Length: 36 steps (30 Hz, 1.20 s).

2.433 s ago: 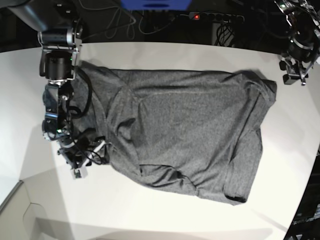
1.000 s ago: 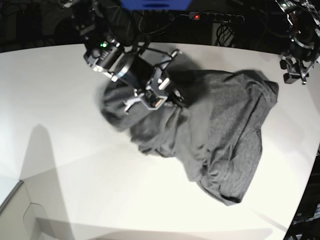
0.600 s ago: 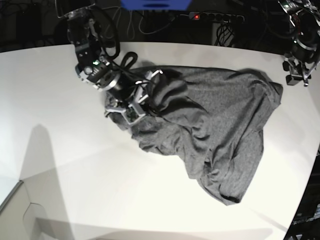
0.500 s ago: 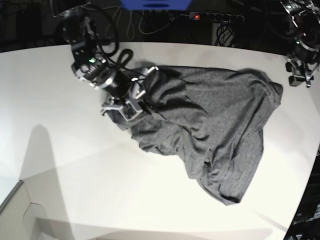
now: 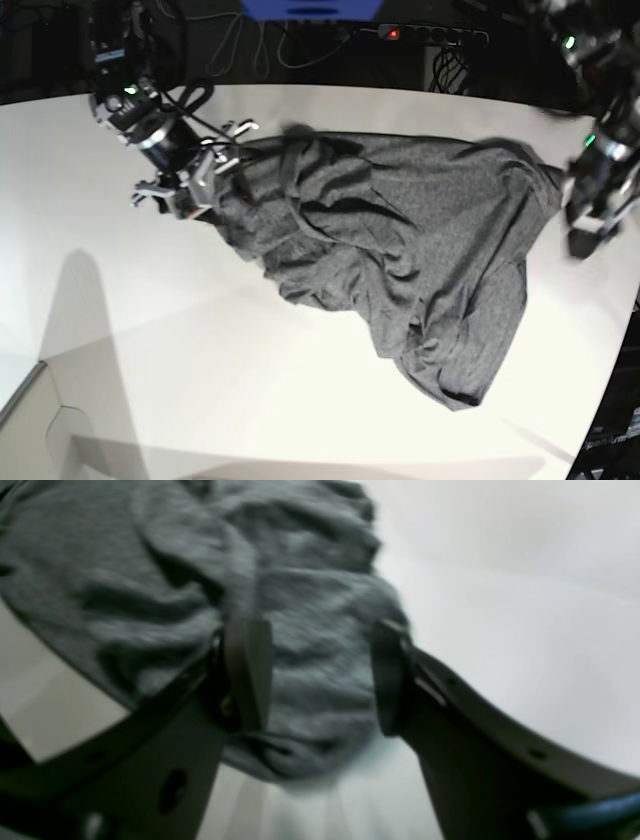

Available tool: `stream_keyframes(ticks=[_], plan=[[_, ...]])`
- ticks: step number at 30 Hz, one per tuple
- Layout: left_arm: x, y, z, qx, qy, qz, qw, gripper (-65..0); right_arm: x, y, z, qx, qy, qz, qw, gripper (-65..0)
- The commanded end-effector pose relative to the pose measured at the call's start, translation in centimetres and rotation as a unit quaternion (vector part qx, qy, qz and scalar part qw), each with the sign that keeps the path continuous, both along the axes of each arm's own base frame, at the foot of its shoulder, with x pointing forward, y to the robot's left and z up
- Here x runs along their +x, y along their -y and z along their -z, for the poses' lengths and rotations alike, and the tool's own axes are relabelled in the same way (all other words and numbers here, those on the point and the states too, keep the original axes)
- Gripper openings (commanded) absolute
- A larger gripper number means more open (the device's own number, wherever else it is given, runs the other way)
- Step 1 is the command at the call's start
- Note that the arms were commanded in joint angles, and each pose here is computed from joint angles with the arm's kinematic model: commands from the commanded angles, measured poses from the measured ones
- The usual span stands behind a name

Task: Layout the t-shirt on the table in an organized manner, then fold the t-shirt properly
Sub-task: 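Drag the grasped corner with the right gripper across the shirt and release, then grasp the shirt edge with the left gripper and pull it outward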

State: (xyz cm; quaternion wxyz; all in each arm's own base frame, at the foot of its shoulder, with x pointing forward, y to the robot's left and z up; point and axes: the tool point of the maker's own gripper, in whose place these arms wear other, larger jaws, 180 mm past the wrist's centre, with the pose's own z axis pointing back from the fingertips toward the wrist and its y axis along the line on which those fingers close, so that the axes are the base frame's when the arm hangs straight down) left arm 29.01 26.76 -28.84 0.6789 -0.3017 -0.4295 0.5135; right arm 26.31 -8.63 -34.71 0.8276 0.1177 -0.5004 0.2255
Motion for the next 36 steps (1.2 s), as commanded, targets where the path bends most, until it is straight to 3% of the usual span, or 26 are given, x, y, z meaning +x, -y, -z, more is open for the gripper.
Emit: stream_keyframes(ticks=[1, 6, 10, 13, 17, 19, 23, 34, 36], plan=[[1.8, 2.3, 0.2, -0.011, -0.007, 0.040, 0.999, -35.2, 0.4, 0.8, -1.2, 0.007, 0.022, 0.012, 0.9997, -32.8], [7.4, 11.0, 6.8, -0.018, -0.097, 0.143, 0.985, -35.2, 0.1, 4.2, -0.9, -0.011, 0.016, 0.054, 0.9984, -32.7], [9.9, 14.2, 10.3, -0.031, -0.149, 0.167, 0.974, -35.7, -0.4, 6.1, -1.4, -0.023, 0.020, 0.076, 0.9967, -32.6], [10.2, 15.1, 12.7, -0.011, -0.178, 0.169, 0.969, -35.7, -0.9, 6.4, -1.3, -0.026, 0.017, 0.080, 0.9963, -32.6], [11.5, 16.4, 12.5, 0.037, -0.166, 0.178, 0.969, -36.9, -1.4, 6.7, -1.0, -0.028, 0.010, 0.085, 0.9960, -32.6], [11.8, 16.6, 12.1, 0.061, -0.157, 0.186, 0.968, -43.5, -1.5, 6.8, -0.9, -0.028, 0.008, 0.084, 0.9960, -32.7], [11.9, 17.0, 11.9, 0.069, -0.153, 0.194, 0.967, -65.0, -1.5, 6.8, -0.9, -0.028, 0.007, 0.085, 0.9960, -32.6], [11.2, 15.7, 9.6, 0.092, -0.117, 0.192, 0.970, -62.6, -1.3, 6.7, -0.9, -0.027, 0.008, 0.083, 0.9961, -32.6], [11.4, 15.5, 8.5, 0.099, -0.103, 0.192, 0.971, -58.6, -1.3, 6.6, -0.9, -0.027, 0.008, 0.082, 0.9962, -32.6]])
